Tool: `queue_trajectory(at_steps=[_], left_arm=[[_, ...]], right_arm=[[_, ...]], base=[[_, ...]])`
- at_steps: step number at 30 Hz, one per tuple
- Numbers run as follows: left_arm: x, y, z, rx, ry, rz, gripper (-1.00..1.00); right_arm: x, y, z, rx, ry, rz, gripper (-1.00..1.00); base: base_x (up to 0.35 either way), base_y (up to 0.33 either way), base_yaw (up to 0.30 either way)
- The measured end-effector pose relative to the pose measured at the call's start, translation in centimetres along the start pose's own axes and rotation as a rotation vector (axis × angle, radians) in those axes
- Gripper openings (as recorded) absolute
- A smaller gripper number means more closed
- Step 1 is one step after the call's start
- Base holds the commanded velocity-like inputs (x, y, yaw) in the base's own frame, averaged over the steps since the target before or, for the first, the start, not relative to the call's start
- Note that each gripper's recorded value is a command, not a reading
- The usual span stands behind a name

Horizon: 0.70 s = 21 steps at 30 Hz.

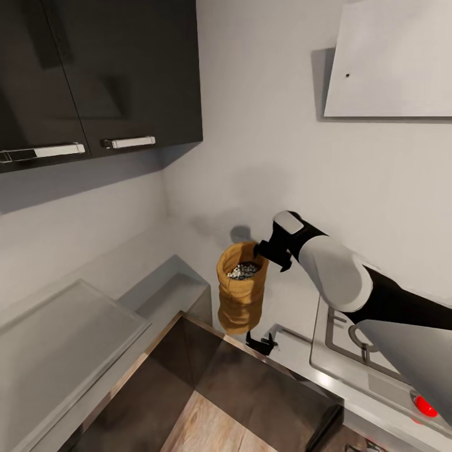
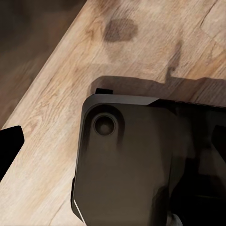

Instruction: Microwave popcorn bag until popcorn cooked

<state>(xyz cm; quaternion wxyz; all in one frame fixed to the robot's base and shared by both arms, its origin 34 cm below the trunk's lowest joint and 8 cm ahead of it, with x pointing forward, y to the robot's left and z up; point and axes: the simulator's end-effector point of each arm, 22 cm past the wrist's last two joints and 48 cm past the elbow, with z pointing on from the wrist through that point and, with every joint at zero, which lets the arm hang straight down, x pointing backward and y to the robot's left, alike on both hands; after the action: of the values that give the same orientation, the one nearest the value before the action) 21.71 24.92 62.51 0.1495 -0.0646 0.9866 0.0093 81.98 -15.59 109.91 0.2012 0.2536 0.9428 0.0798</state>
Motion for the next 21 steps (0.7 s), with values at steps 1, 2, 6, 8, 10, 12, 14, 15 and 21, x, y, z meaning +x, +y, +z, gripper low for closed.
queue_trajectory(at_steps=[1, 2, 6, 8, 10, 12, 14, 15, 21], left_arm=[[0.0, 0.0, 0.0, 0.0, 0.0, 0.0, 1.0], [0.0, 0.0, 0.0, 0.0, 0.0, 0.0, 1.0], [0.0, 0.0, 0.0, 0.0, 0.0, 0.0, 1.0], [0.0, 0.0, 0.0, 0.0, 0.0, 0.0, 1.0], [0.0, 0.0, 0.0, 0.001, 0.0, 0.001, 1.0], [0.0, -0.3, 0.0, 0.004, 0.0, 0.0, 1.0], [0.1, -0.5, 0.0, 0.006, 0.001, -0.001, 1.0], [0.1, -0.5, 0.0, 0.007, 0.001, -0.001, 1.0], [0.1, -0.6, 0.0, 0.007, 0.001, -0.002, 1.0]], right_arm=[[0.2, 0.0, 0.1, 0.002, 0.003, -0.001, 1.0], [0.4, 0.0, 0.3, 0.004, 0.007, -0.002, 1.0], [1.3, 0.0, 0.7, 0.006, 0.026, -0.009, 1.0], [1.7, -0.1, 0.9, 0.008, 0.034, -0.013, 1.0], [2.1, 0.0, 1.2, 0.008, 0.044, -0.018, 1.0], [2.3, 0.0, 1.2, 0.004, 0.048, -0.019, 1.0], [2.3, 0.1, 1.3, -0.001, 0.05, -0.02, 1.0], [2.4, 0.3, 1.3, -0.007, 0.051, -0.02, 1.0], [3.6, 0.2, 2.3, -0.024, 0.073, -0.019, 1.0]], base=[[0.0, 0.0, 0.0], [0.0, 0.0, 0.0], [0.0, 0.0, 0.0], [0.0, 0.0, 0.0], [0.0, 0.0, 0.0], [0.0, 0.0, 0.0], [0.0, 0.0, 0.0], [0.0, 0.0, 0.0], [0.0, 0.0, 0.0]])
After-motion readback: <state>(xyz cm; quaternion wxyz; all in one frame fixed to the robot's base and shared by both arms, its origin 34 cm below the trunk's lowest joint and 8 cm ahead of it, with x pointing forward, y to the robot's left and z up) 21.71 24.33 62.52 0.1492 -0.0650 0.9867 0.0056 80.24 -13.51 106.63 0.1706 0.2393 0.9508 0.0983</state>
